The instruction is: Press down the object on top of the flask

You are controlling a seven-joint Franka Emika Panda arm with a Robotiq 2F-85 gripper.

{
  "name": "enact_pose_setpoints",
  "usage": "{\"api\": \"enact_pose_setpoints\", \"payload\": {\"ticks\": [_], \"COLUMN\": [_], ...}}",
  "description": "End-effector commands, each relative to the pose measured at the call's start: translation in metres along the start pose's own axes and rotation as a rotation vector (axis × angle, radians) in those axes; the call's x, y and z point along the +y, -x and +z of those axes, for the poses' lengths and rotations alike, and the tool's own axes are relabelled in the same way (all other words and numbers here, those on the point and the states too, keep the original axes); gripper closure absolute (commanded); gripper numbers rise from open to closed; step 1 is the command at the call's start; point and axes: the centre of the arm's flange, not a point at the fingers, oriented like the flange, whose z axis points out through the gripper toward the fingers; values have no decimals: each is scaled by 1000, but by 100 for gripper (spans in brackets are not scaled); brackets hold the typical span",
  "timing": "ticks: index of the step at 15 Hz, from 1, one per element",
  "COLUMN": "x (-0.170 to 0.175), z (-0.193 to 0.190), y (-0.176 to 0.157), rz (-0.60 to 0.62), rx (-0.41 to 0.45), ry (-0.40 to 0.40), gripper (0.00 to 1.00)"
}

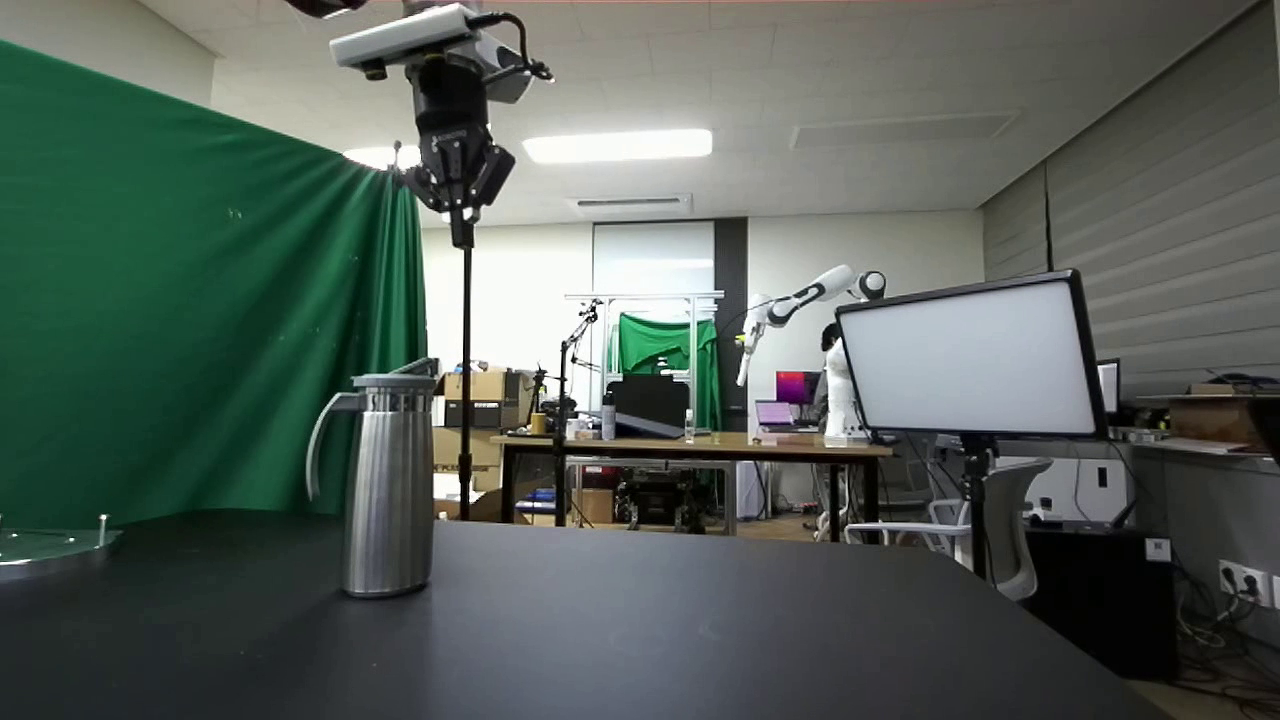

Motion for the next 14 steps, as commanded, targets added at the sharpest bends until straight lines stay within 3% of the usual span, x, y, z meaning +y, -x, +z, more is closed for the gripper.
{"api": "enact_pose_setpoints", "payload": {"ticks": [1, 5, 14], "x": [-46, -80, -83], "z": [16, 45, 85], "y": [-10, -17, -28], "rz": [-33, -77, -118], "rx": [35, 66, 13], "ry": [16, 0, 29], "gripper": [100, 100, 100]}}
